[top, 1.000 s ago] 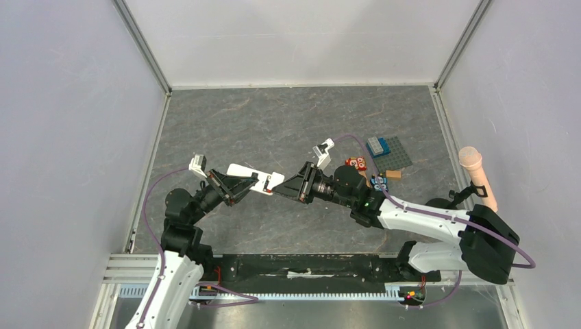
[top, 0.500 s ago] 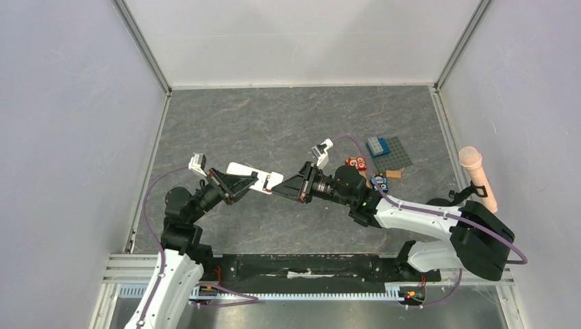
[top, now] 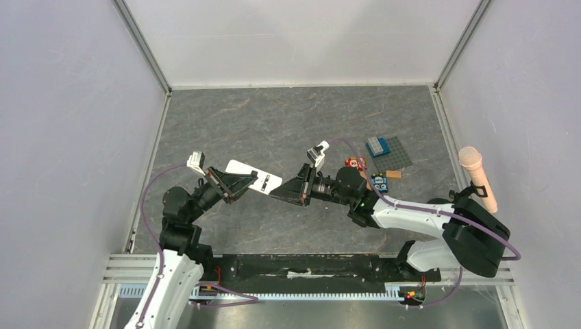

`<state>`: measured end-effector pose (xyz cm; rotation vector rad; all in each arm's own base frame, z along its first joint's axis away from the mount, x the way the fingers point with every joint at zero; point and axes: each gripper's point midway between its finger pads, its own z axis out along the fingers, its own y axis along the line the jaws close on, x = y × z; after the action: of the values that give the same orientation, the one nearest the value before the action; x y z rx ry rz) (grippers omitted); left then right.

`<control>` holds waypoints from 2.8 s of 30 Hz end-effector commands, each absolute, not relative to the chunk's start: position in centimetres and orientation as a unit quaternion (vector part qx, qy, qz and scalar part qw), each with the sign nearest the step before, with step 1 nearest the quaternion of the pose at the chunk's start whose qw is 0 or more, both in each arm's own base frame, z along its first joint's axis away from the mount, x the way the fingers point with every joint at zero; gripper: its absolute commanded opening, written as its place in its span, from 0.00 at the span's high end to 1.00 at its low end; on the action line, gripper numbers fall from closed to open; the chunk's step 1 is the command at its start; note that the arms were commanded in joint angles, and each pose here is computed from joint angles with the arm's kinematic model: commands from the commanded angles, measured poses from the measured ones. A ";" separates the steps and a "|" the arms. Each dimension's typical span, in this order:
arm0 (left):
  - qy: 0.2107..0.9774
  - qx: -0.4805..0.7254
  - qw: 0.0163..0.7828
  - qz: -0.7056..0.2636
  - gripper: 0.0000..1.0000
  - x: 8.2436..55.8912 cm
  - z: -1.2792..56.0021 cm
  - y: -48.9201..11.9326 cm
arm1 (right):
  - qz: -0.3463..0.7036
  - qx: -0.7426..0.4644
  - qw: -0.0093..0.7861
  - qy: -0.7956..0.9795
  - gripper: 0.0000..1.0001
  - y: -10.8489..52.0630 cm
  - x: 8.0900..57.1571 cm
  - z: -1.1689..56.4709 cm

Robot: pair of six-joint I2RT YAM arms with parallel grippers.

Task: Load the batteries into the remote control

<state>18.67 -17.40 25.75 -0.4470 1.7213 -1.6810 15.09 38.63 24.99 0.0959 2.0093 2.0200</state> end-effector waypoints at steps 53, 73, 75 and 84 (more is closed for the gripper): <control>0.600 -0.088 0.418 -0.677 0.98 16.4 31.6 -17.2 | 0.650 0.033 0.214 0.728 0.81 39.9 16.8 25.5; 0.609 -0.110 0.407 -0.672 0.98 16.9 30.8 -17.1 | 0.695 0.062 0.203 0.687 0.85 39.6 16.7 27.0; 0.609 -0.110 0.407 -0.672 0.98 16.9 30.8 -17.1 | 0.696 0.064 0.199 0.687 0.85 39.8 16.7 26.9; 0.605 -0.118 0.401 -0.678 0.98 16.9 30.8 -17.1 | 0.683 0.097 0.220 0.690 0.82 39.9 17.8 26.4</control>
<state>19.08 -16.46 27.26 -0.4114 1.6050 -1.6100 15.80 39.61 26.21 0.1709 1.9520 1.9488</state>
